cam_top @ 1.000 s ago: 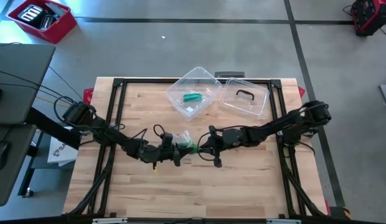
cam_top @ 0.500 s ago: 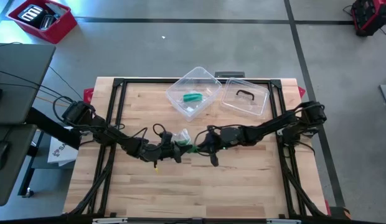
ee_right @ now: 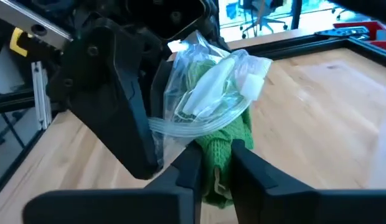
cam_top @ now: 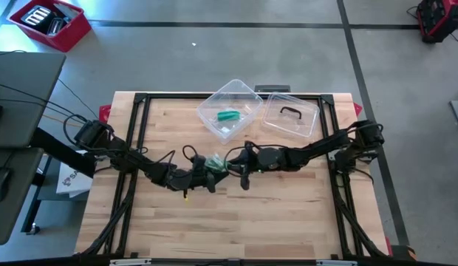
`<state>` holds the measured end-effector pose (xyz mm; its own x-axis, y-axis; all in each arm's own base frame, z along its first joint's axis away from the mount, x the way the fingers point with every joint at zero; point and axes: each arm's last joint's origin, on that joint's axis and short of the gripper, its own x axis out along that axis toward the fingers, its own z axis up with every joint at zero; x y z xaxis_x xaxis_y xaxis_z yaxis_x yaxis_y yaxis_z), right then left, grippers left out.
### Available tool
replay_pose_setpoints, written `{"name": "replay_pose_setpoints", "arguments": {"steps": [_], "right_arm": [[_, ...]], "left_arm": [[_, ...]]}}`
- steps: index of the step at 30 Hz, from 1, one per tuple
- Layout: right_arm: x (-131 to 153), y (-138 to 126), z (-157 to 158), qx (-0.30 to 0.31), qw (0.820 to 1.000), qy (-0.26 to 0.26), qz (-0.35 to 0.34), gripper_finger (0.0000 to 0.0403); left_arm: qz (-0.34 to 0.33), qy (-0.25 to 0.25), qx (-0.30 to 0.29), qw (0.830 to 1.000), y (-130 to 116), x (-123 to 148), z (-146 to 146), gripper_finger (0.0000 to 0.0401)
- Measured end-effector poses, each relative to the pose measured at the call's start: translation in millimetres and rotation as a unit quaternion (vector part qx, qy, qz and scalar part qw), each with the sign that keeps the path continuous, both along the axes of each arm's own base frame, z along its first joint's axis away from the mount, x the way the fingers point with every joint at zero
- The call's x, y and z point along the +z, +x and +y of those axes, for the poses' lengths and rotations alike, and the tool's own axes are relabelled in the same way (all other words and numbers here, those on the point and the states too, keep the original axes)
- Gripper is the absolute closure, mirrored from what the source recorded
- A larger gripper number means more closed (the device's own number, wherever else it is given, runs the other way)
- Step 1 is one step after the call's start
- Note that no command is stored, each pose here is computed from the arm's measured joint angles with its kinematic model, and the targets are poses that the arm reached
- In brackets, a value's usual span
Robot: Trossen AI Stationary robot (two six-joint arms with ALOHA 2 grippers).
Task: Roll bandage
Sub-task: Put the green bandage into the transparent zip bag
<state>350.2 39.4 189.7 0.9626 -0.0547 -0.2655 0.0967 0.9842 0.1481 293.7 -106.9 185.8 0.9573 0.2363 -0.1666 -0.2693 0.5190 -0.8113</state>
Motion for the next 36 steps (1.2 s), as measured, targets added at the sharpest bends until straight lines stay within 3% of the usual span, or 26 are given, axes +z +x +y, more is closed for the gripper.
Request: {"name": "replay_pose_setpoints", "arguments": {"steps": [14, 20, 28, 33, 36], "right_arm": [[7.9, 0.5, 4.8, 0.098, 0.995, 0.003, -0.021, 0.0215], [22.8, -8.4, 10.1, 0.139, 0.990, -0.005, -0.019, 0.0211], [27.3, -19.5, 17.0, 0.147, 0.989, 0.009, 0.025, 0.0210], [17.4, -24.6, 23.4, 0.133, 0.987, 0.040, 0.082, 0.0210], [11.2, -28.9, 29.2, 0.111, 0.987, 0.033, 0.115, 0.0210]], "left_arm": [[-0.051, -0.016, -0.075, 0.996, -2.4, 13.2, -16.4, 0.0401], [-0.053, -0.017, -0.093, 0.994, -3.9, 14.2, -21.3, 0.0401], [-0.035, -0.014, -0.061, 0.997, -2.6, 5.6, -20.3, 0.0401], [-0.004, -0.038, -0.049, 0.998, 1.2, -15.5, -22.0, 0.0401], [0.017, -0.046, -0.048, 0.998, 4.1, -30.7, -22.5, 0.0401]]}}
